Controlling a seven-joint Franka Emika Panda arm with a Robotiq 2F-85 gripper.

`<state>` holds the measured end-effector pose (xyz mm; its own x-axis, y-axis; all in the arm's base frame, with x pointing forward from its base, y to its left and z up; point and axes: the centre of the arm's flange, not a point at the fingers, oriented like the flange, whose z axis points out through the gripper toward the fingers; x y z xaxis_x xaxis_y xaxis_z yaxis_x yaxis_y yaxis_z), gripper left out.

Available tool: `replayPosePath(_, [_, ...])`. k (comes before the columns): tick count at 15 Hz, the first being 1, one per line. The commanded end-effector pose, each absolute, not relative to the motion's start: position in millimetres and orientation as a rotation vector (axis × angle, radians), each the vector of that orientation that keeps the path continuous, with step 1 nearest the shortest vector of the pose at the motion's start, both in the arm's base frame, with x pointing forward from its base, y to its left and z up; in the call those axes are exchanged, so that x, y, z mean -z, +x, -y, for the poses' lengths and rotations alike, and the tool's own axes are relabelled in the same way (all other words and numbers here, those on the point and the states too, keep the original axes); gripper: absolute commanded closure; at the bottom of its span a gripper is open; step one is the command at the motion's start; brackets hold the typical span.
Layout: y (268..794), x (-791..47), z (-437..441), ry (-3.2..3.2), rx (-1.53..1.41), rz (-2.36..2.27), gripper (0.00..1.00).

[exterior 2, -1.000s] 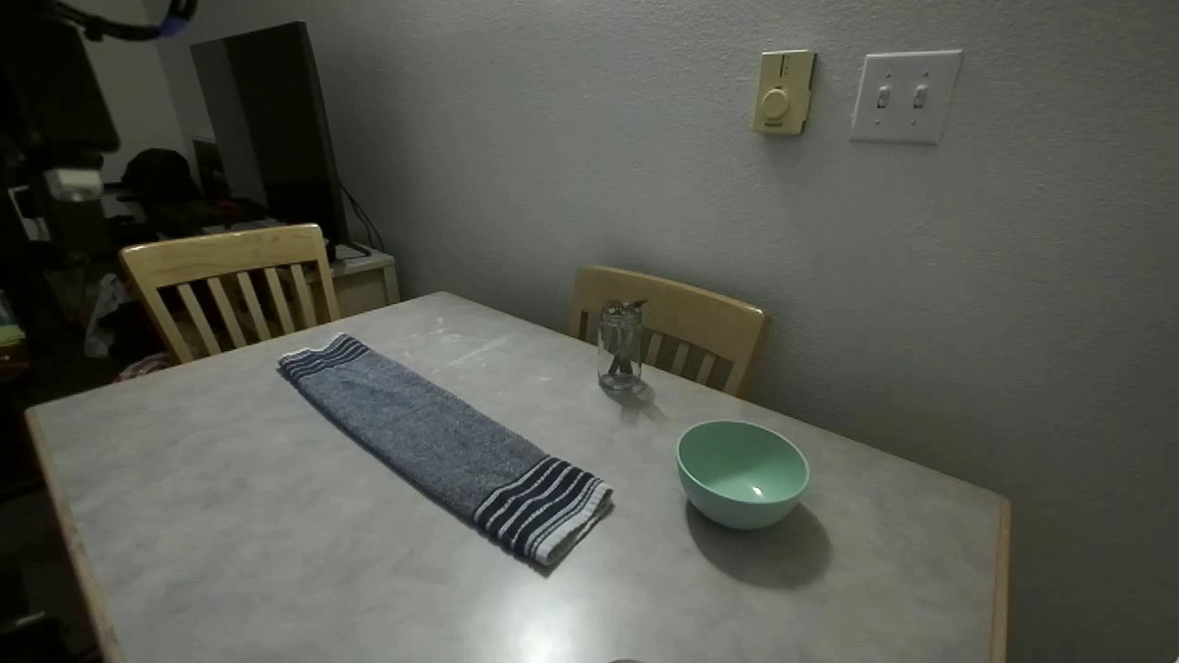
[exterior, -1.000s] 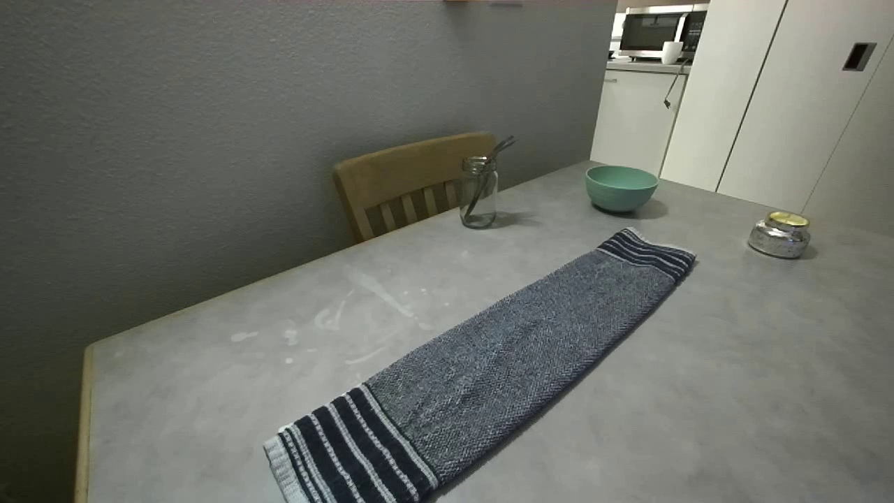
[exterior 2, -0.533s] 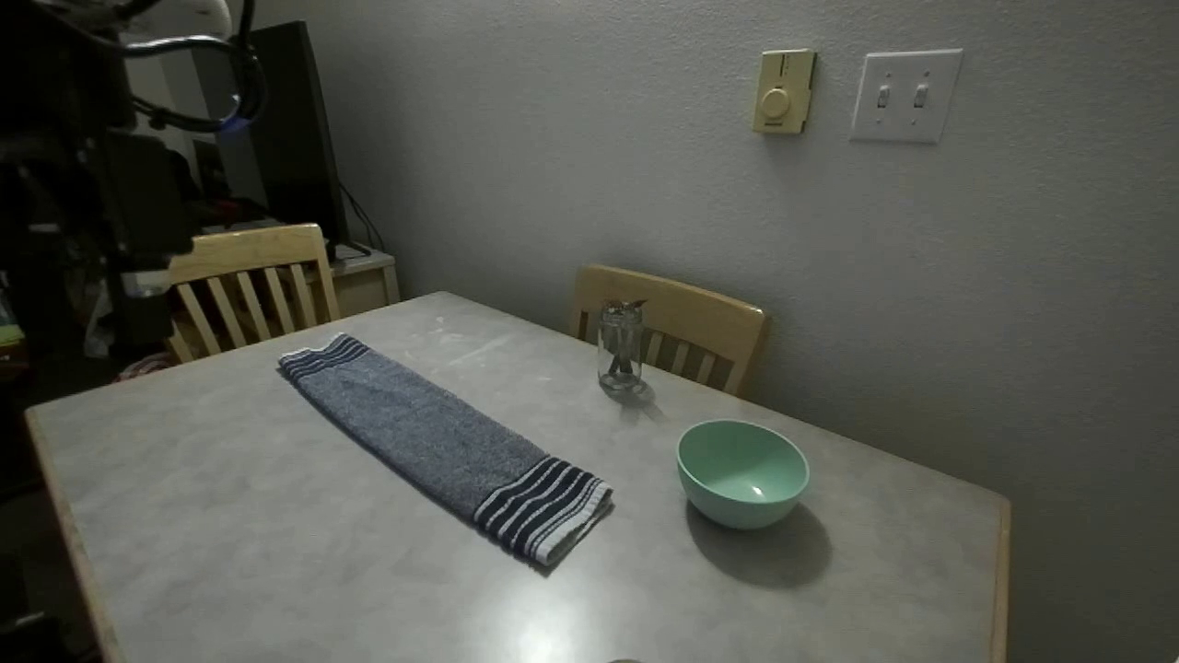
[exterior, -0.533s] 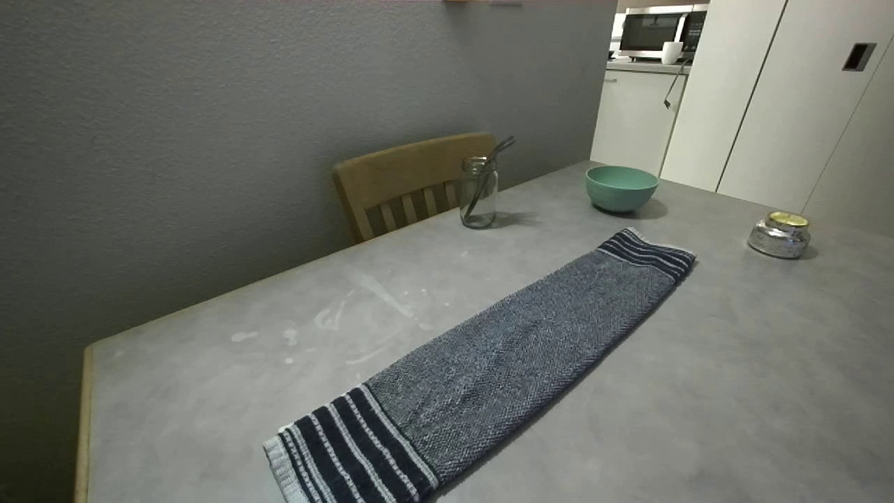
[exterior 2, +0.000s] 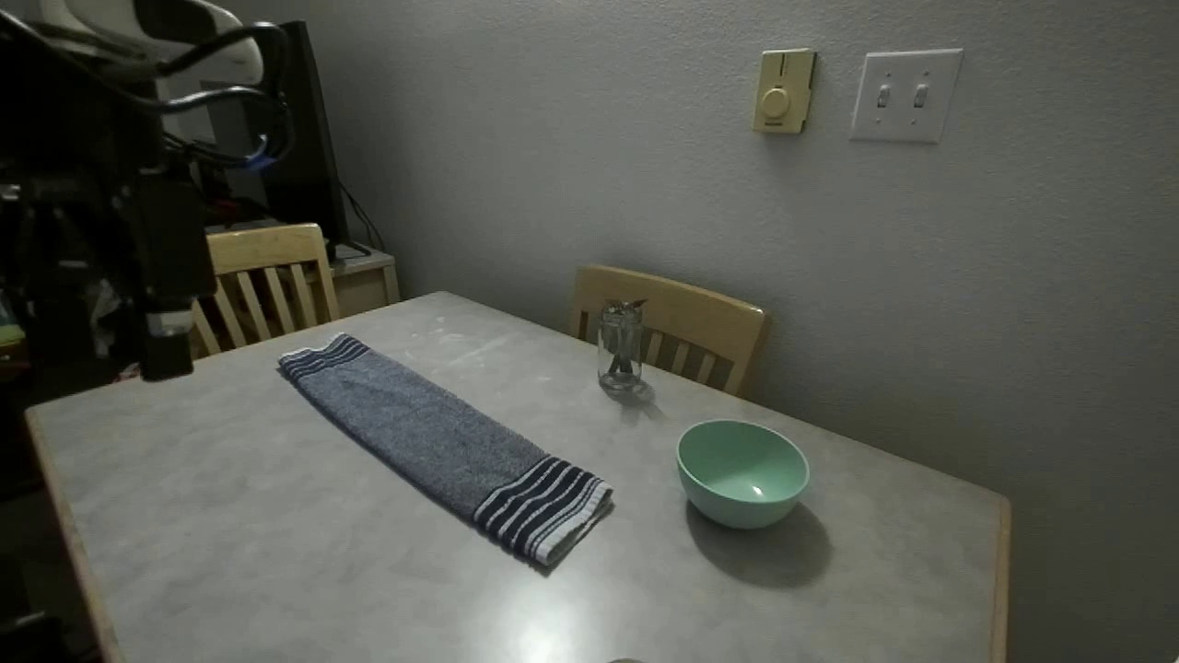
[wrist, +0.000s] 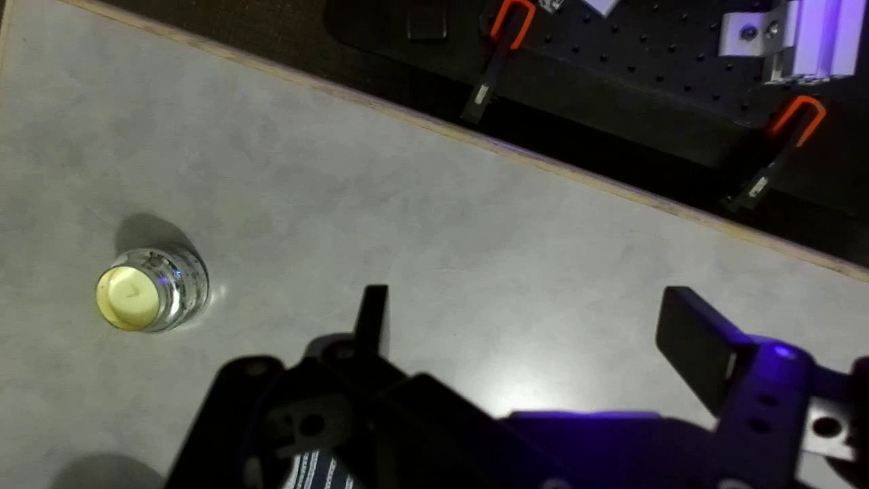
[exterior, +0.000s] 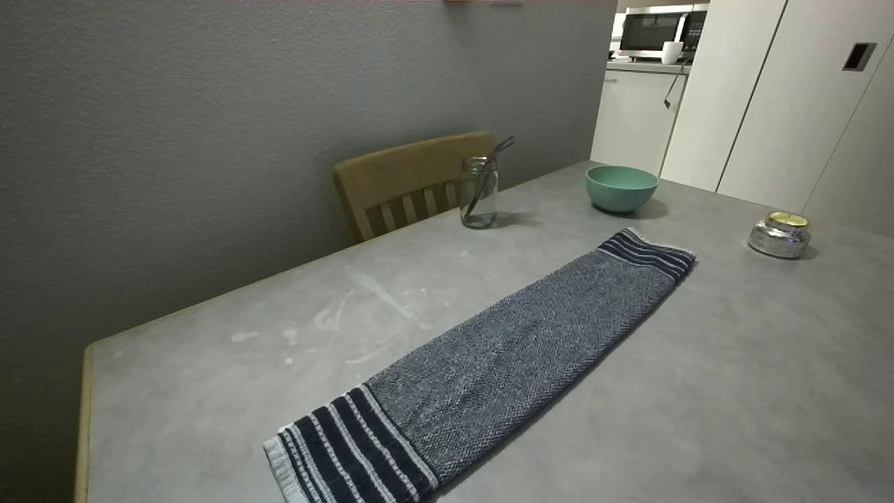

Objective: Fold the towel on the table in half

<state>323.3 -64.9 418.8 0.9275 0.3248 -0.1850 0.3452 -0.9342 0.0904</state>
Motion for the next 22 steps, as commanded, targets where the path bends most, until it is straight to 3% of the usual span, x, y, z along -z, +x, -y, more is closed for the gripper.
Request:
replayPosePath(1, [356.1, -378.4, 91.6, 2.974, 0.351, -0.489, 0.00])
replayPosePath(10, [361.0, -327.5, 103.6, 3.011, 0.482, -0.523, 0.00])
replayPosePath(22, [373.5, -289.0, 138.5, 3.017, 0.384, -0.465, 0.00])
